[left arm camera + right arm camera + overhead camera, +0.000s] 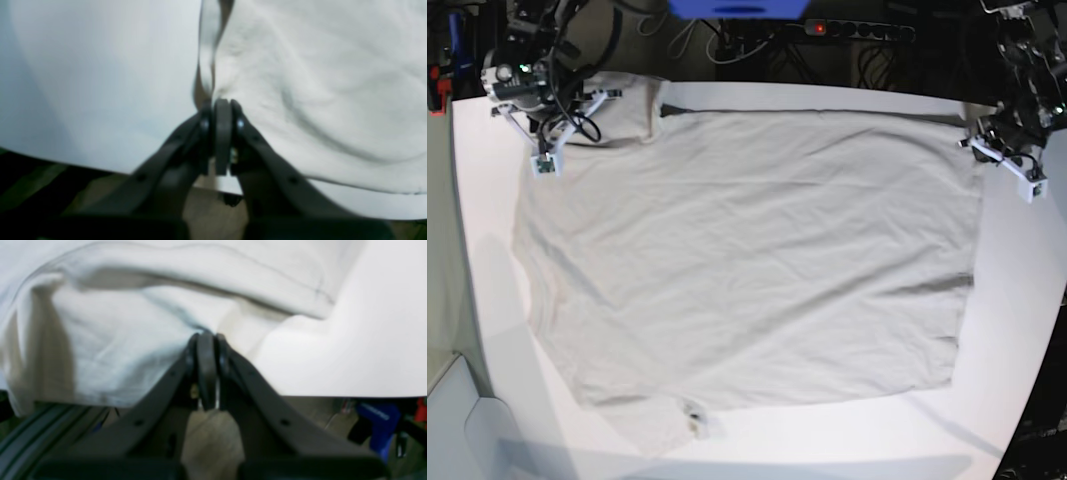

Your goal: Layout the t-shirt on the table in an organized manner, then fold the t-shirt properly

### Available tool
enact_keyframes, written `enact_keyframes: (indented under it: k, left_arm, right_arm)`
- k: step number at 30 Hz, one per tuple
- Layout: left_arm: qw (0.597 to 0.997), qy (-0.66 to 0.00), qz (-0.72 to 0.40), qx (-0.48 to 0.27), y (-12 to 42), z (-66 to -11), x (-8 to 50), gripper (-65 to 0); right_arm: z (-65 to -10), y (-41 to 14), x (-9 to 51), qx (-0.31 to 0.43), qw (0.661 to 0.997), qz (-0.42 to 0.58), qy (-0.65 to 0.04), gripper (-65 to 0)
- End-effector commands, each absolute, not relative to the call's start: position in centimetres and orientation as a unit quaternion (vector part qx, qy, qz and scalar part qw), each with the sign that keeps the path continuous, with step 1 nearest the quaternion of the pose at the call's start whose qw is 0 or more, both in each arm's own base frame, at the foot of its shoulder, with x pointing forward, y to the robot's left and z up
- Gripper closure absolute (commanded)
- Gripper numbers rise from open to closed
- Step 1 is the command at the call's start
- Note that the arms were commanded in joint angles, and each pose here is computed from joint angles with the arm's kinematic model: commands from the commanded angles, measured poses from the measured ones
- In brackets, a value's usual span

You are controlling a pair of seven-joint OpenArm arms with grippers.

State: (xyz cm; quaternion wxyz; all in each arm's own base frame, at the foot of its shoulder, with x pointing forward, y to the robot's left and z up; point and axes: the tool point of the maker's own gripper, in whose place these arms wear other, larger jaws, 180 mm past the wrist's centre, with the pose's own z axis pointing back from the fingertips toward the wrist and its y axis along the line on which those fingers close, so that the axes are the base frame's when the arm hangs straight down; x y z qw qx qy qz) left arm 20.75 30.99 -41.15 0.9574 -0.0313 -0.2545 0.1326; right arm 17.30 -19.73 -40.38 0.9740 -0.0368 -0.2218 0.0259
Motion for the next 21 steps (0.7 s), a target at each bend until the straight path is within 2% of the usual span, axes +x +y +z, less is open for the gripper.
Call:
enact_keyframes:
  k: [1,10,21]
  left_arm:
    - [0.954,-0.273,0.125,-0.022,31.6,-39.9,21.5,-0.1]
    - [0.946,-0.301,0.116,-0.018,31.6,-38.2,23.3,-0.1]
    - [0.935,-0.327,0.136,-0.011,33.1,-36.8,24.4,-0.1]
  right_arm:
    - [-39.2,-19.9,18.2,-0.044,0.968,0.032,-0.246,0.0]
    - [-38.0,-18.0,20.2,-0.031,0.959,0.061,-0.274,0.0]
    - [-35.7,-20.3,23.4,-0.065,0.945,0.075,-0.311,0.0]
